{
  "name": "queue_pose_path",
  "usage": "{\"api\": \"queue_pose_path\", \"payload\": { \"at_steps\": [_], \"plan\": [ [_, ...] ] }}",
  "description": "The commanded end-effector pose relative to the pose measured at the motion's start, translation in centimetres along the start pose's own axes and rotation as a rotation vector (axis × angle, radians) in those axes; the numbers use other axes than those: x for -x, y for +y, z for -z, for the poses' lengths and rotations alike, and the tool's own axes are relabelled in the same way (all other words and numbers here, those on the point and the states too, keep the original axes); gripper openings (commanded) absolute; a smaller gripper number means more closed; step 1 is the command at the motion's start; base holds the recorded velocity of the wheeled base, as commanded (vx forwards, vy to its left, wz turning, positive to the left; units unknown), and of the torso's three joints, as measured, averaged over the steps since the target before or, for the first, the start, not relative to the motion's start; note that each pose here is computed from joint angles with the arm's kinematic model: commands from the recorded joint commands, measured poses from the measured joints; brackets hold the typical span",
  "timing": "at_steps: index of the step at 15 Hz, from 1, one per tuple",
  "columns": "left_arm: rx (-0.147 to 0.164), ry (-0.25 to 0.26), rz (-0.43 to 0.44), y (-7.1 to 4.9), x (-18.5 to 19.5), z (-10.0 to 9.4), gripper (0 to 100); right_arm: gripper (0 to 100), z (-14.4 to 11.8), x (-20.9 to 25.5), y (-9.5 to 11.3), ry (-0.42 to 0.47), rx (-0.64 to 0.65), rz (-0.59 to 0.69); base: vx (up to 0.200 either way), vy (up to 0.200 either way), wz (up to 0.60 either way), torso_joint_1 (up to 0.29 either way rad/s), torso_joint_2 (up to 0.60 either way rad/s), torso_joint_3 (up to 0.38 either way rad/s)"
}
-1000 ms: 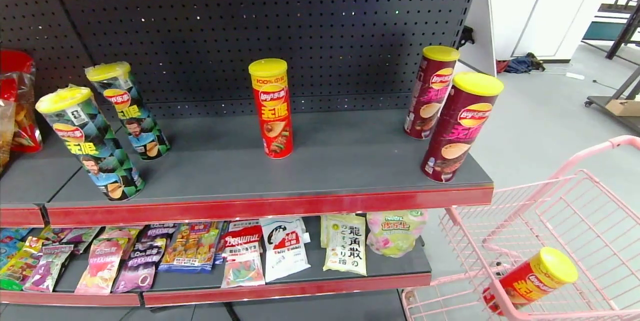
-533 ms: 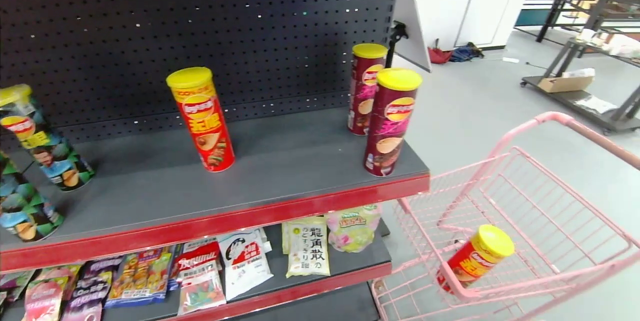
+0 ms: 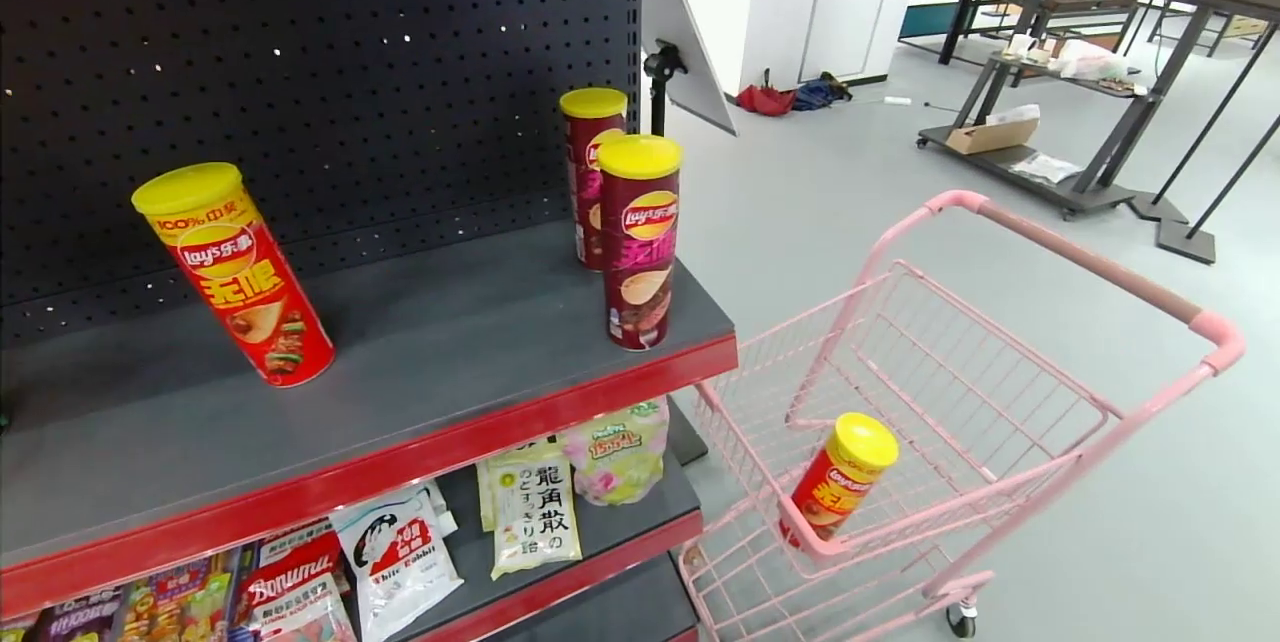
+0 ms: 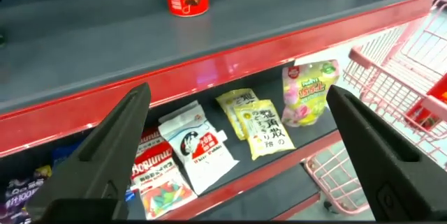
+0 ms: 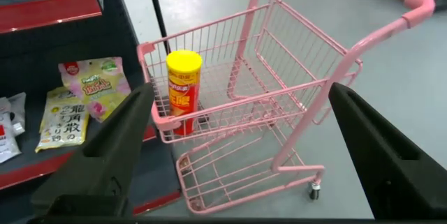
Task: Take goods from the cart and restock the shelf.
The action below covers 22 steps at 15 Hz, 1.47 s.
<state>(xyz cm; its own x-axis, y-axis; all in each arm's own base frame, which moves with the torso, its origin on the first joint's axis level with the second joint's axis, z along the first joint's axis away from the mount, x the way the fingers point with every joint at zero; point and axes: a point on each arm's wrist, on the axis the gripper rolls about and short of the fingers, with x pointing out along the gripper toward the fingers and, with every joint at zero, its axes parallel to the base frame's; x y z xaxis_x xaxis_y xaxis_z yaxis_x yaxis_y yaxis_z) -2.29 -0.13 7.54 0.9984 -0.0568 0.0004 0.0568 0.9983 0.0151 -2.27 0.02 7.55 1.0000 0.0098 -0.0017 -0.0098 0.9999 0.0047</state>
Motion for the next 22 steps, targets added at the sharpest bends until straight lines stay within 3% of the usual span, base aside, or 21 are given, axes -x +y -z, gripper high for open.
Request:
{"api": "queue_pose_path", "payload": {
  "at_steps": [1,22],
  "plan": [
    [0.000,0.000,0.000,0.00,-0.01,-0.01,100,100,-0.04,0.01,0.00,-0.002,0.000,-0.001,0.000,0.000,0.00,0.000,0.00,0.000],
    [0.001,0.000,0.000,0.00,-0.01,-0.01,100,100,-0.04,0.01,-0.01,-0.002,-0.001,0.001,0.000,0.000,0.00,-0.146,0.41,0.256]
  ]
}}
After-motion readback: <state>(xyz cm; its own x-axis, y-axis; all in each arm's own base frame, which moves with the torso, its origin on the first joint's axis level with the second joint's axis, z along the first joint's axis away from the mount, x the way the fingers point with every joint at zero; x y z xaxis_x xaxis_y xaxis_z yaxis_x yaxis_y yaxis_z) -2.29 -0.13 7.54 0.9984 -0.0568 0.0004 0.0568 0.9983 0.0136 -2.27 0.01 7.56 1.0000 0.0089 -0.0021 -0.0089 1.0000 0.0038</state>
